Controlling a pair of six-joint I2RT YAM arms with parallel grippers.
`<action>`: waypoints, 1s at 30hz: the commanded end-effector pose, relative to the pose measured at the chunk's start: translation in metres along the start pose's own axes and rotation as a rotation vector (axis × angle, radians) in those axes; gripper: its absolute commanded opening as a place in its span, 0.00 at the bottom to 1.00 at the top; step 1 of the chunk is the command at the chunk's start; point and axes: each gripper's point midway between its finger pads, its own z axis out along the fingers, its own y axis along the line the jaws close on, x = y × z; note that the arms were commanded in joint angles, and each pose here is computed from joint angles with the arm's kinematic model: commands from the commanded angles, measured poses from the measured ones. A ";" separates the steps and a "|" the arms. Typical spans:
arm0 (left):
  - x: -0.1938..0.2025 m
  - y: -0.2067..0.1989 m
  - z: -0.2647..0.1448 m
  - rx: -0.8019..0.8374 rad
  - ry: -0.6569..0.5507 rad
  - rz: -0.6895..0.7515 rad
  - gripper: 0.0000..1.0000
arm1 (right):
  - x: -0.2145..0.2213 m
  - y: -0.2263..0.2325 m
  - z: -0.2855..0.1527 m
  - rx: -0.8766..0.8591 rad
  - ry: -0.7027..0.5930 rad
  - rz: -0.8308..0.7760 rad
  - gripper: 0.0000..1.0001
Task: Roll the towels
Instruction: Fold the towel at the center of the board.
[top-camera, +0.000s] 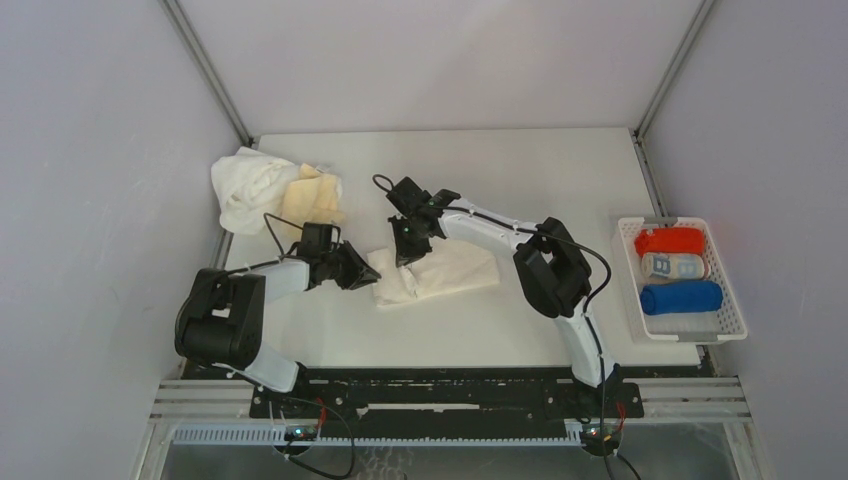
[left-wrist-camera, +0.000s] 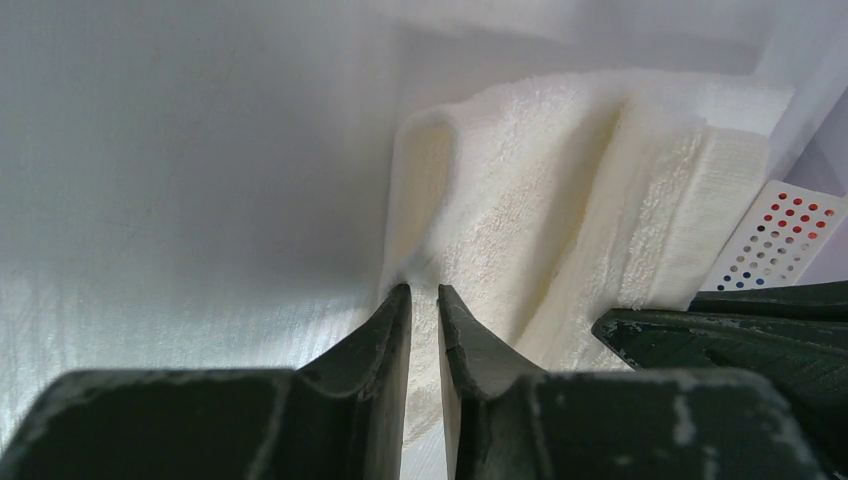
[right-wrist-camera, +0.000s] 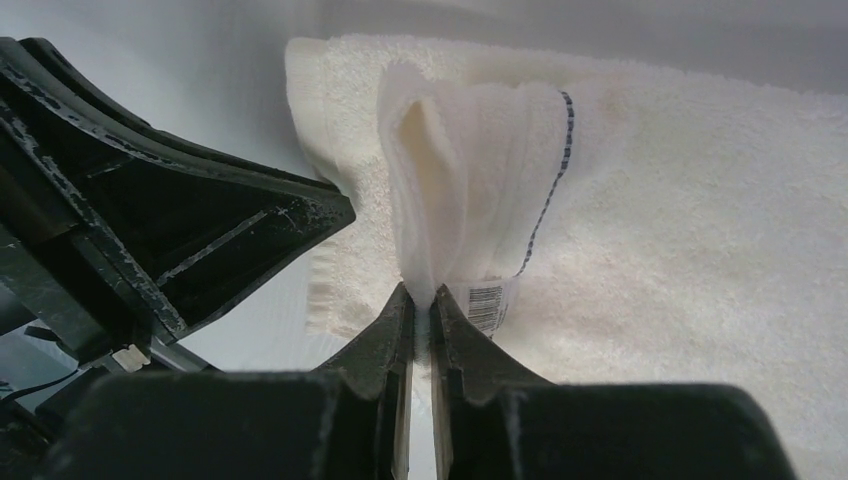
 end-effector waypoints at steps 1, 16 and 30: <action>0.021 0.034 0.000 -0.140 0.050 -0.010 0.22 | -0.017 0.028 -0.010 -0.088 -0.054 -0.006 0.06; 0.021 0.032 0.000 -0.141 0.048 -0.006 0.22 | -0.030 0.044 -0.038 -0.125 -0.130 -0.009 0.07; 0.021 0.032 -0.001 -0.147 0.045 -0.001 0.21 | -0.028 0.053 -0.049 -0.136 -0.148 -0.019 0.06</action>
